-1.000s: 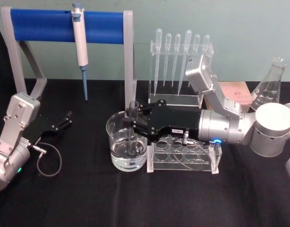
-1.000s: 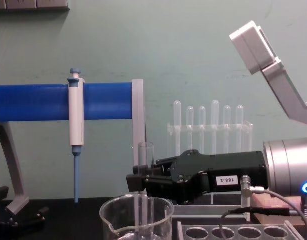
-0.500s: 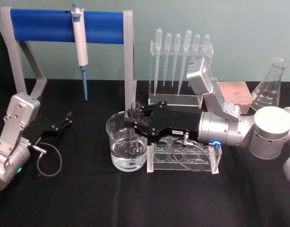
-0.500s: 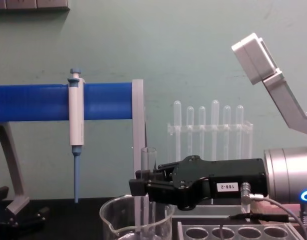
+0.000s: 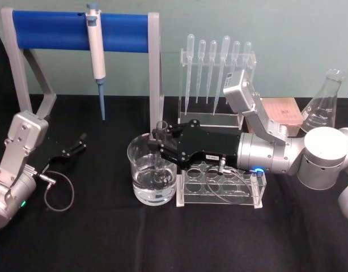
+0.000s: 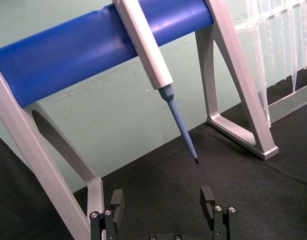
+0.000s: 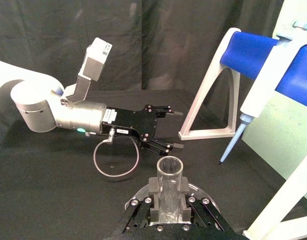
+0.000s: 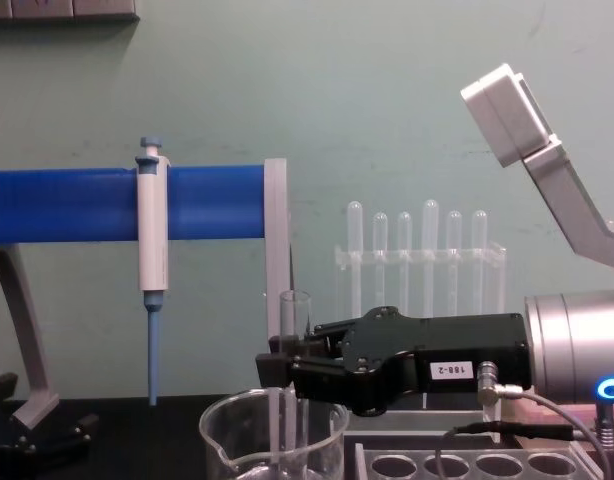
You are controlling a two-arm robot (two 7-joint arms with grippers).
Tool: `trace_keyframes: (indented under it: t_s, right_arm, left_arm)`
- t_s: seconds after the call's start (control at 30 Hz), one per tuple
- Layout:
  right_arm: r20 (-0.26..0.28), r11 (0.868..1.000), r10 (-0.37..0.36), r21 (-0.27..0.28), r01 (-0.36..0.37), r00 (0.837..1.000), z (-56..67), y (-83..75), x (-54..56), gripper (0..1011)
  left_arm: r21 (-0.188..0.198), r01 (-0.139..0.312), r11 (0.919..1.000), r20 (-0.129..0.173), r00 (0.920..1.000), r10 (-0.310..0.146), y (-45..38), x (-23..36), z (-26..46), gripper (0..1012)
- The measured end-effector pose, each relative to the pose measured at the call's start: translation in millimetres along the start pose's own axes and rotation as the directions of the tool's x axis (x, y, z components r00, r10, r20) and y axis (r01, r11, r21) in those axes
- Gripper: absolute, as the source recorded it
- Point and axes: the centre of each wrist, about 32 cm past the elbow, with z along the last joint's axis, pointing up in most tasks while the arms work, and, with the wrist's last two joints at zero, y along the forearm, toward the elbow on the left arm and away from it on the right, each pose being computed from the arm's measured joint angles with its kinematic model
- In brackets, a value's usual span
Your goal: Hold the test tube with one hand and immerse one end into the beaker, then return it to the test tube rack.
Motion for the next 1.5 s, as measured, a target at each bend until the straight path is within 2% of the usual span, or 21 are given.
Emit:
trace_keyframes:
  t_s: [0.33, 0.87, 1.5]
  right_arm:
    - [-0.011, 1.0, -0.02, -0.011, 0.02, 1.0, -0.1, 1.5, -0.9, 227]
    - [-0.063, 0.999, -0.039, -0.018, 0.038, 0.997, -4.5, 3.5, -3.3, 228]
    - [-0.061, 0.999, -0.036, -0.018, 0.035, 0.997, -4.0, 3.3, -3.2, 228]
  left_arm:
    - [0.0, 0.0, 1.0, 0.0, 1.0, 0.0, 0.0, 0.0, 0.0, 1000]
    - [0.0, 0.0, 1.0, 0.0, 1.0, 0.0, 0.0, 0.0, 0.0, 1000]
    - [0.0, 0.0, 1.0, 0.0, 1.0, 0.0, 0.0, 0.0, 0.0, 1000]
